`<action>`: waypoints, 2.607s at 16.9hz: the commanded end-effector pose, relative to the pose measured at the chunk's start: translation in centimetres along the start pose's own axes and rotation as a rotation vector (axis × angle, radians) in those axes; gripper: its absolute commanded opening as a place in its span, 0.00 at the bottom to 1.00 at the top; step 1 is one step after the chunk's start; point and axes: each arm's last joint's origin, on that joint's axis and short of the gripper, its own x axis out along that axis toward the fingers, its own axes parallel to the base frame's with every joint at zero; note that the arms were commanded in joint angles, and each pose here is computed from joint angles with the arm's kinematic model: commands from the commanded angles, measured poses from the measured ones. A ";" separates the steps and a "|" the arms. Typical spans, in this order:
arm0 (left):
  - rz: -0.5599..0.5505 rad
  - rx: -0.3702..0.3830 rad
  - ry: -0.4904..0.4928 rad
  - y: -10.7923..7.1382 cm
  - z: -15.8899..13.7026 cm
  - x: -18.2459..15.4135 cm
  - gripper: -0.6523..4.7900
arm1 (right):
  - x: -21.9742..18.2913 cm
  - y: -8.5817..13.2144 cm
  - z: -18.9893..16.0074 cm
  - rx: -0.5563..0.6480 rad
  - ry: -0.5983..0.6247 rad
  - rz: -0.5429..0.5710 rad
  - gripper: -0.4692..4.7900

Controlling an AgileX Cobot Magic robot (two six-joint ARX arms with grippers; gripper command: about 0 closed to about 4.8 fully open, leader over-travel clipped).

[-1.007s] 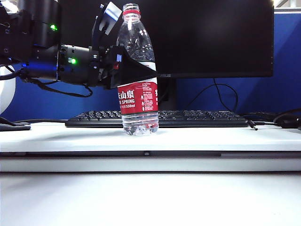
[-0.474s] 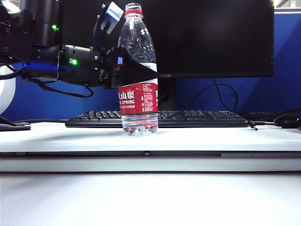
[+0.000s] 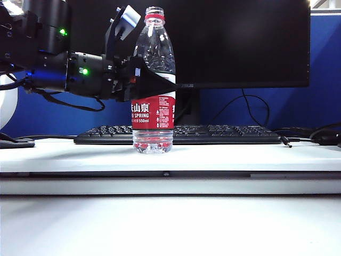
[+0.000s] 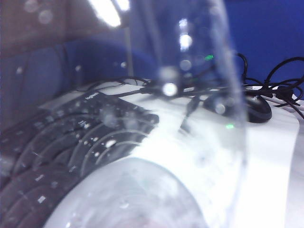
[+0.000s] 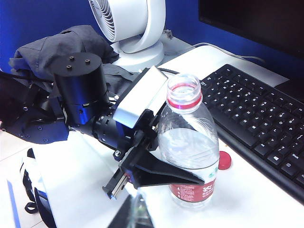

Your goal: Unscrew the cap from the plastic bottle on the table.

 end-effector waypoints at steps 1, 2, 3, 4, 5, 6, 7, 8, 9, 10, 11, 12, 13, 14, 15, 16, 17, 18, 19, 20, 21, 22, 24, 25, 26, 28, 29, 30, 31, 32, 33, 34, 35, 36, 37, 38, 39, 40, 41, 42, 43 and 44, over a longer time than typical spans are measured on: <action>0.005 -0.022 0.037 -0.1 -0.5 -0.1 0.73 | -0.1 0.1 0.2 -0.010 -0.016 0.003 0.08; 0.006 -0.021 0.037 0.0 -0.5 -0.1 0.80 | -0.1 0.1 0.2 -0.010 -0.016 0.003 0.08; 0.006 -0.021 0.037 0.0 -0.5 -0.1 0.81 | -0.1 0.1 0.2 -0.009 -0.016 0.003 0.08; 0.006 -0.021 0.037 0.0 -0.5 -0.1 0.81 | -0.1 0.1 0.2 -0.009 -0.016 0.003 0.08; 0.006 -0.021 0.036 0.0 -0.5 -0.1 0.81 | -0.1 0.1 0.2 -0.009 -0.016 0.003 0.07; 0.006 -0.021 0.036 -0.1 -0.5 -0.1 0.83 | -0.1 0.1 0.2 -0.009 -0.015 0.003 0.08; 0.006 -0.021 0.036 0.0 -0.5 -0.1 0.95 | -0.1 0.1 0.2 -0.007 -0.011 0.003 0.08; 0.008 -0.021 0.036 0.0 -0.5 -0.1 1.00 | -0.1 0.1 0.2 -0.006 -0.009 0.003 0.08; 0.008 -0.023 0.036 0.0 -0.5 -0.1 1.00 | -0.1 0.1 0.2 -0.006 -0.009 0.003 0.08; 0.006 -0.029 0.032 0.0 -0.5 -0.1 1.00 | -0.1 0.1 0.2 -0.006 -0.009 0.003 0.08; 0.006 -0.028 0.028 0.0 -0.4 -0.1 1.00 | -0.1 0.1 0.1 -0.006 -0.008 0.003 0.08; 0.008 -0.040 0.020 0.0 -0.3 -0.1 1.00 | -0.1 0.1 0.1 -0.006 -0.009 0.003 0.08; 0.010 -0.055 0.012 0.0 -0.2 -0.1 1.00 | -0.1 0.1 0.1 -0.006 -0.008 0.003 0.08; 0.011 -0.075 0.004 0.0 0.0 -0.1 1.00 | -0.1 0.1 0.2 -0.005 -0.008 0.003 0.08; 0.010 -0.084 -0.003 0.0 0.3 -0.2 1.00 | -0.1 0.1 0.1 -0.005 -0.007 0.003 0.08; 0.010 -0.079 -0.016 0.0 0.8 -0.4 1.00 | -0.1 0.1 0.1 -0.003 -0.007 0.003 0.08; 0.012 -0.068 -0.030 -0.1 1.3 -0.5 1.00 | -0.1 0.1 0.1 -0.002 -0.007 0.003 0.08; 0.016 -0.058 -0.042 -0.1 1.8 -0.7 1.00 | -0.1 0.1 0.1 -0.002 -0.007 0.004 0.08; 0.024 -0.045 -0.058 -0.1 2.4 -1.0 1.00 | -0.1 0.1 0.1 -0.002 -0.006 0.004 0.08; 0.030 -0.032 -0.075 0.0 3.0 -1.2 1.00 | -0.1 0.1 0.1 -0.001 -0.006 0.004 0.08; 0.032 -0.019 -0.093 -0.1 3.5 -1.4 1.00 | -0.1 0.1 0.1 -0.001 -0.006 0.007 0.08; 0.035 -0.005 -0.110 -0.1 4.1 -1.6 1.00 | -0.1 0.1 0.1 0.002 -0.006 0.007 0.08; 0.040 0.030 -0.155 -0.2 5.2 -2.0 1.00 | -0.1 0.1 0.1 0.002 -0.006 0.007 0.08; 0.044 0.056 -0.189 -0.3 5.9 -2.2 1.00 | -0.1 0.1 0.1 0.004 -0.006 0.008 0.08; 0.048 0.080 -0.220 -0.3 6.4 -2.4 1.00 | -0.1 0.1 0.1 0.006 -0.006 0.008 0.08; 0.055 0.125 -0.277 -0.5 7.6 -2.8 1.00 | -0.1 0.1 0.1 0.005 -0.006 0.011 0.08; 0.060 0.142 -0.302 -0.6 8.1 -3.1 1.00 | -0.1 0.1 0.1 0.005 -0.006 0.011 0.08; 0.066 0.156 -0.348 -0.7 8.9 -3.4 1.00 | -0.1 0.1 0.1 0.005 -0.006 0.011 0.08; 0.091 0.157 -0.392 -0.8 9.5 -3.7 1.00 | -0.1 0.1 0.1 0.005 -0.006 0.011 0.08; 0.124 0.152 -0.452 -0.8 10.2 -4.1 1.00 | -0.1 0.1 0.1 0.005 -0.007 0.011 0.08; 0.144 0.150 -0.514 -1.0 11.1 -4.6 1.00 | -0.1 0.1 0.1 0.005 -0.007 0.012 0.08; 0.147 0.146 -0.568 -1.3 12.1 -5.2 1.00 | -0.2 0.1 0.2 0.005 -0.008 0.015 0.08; 0.146 0.158 -0.588 -1.5 12.8 -5.6 0.39 | -0.3 0.2 0.2 0.003 -0.011 0.014 0.08; 0.156 0.167 -0.613 -1.8 13.5 -6.2 0.18 | -0.4 0.2 0.2 0.000 -0.017 0.014 0.08; 0.152 0.147 -0.611 -2.0 14.0 -6.6 0.11 | -0.6 0.3 0.4 -0.004 -0.027 0.014 0.08; 0.143 0.101 -0.594 -2.2 14.3 -6.9 0.11 | -0.8 0.4 0.4 -0.007 -0.033 0.014 0.08; 0.135 0.024 -0.557 -2.5 15.0 -7.7 0.11 | -1.1 0.5 0.5 -0.011 -0.043 0.014 0.08; 0.121 -0.026 -0.502 -3.3 16.0 -9.0 0.11 | -1.6 0.7 0.7 -0.017 -0.057 0.015 0.08; 0.126 -0.032 -0.476 -4.1 16.7 -10.1 0.11 | -1.9 0.9 0.8 -0.022 -0.068 0.016 0.08; 0.149 0.006 -0.449 -5.4 17.9 -11.9 0.11 | -2.4 1.1 0.9 -0.030 -0.086 0.019 0.08; 0.217 0.052 -0.430 -7.1 19.0 -14.4 0.11 | -3.1 1.4 1.1 -0.040 -0.106 0.023 0.08; 0.298 0.067 -0.423 -8.3 19.5 -16.3 0.11 | -3.6 1.6 1.2 -0.046 -0.121 0.022 0.08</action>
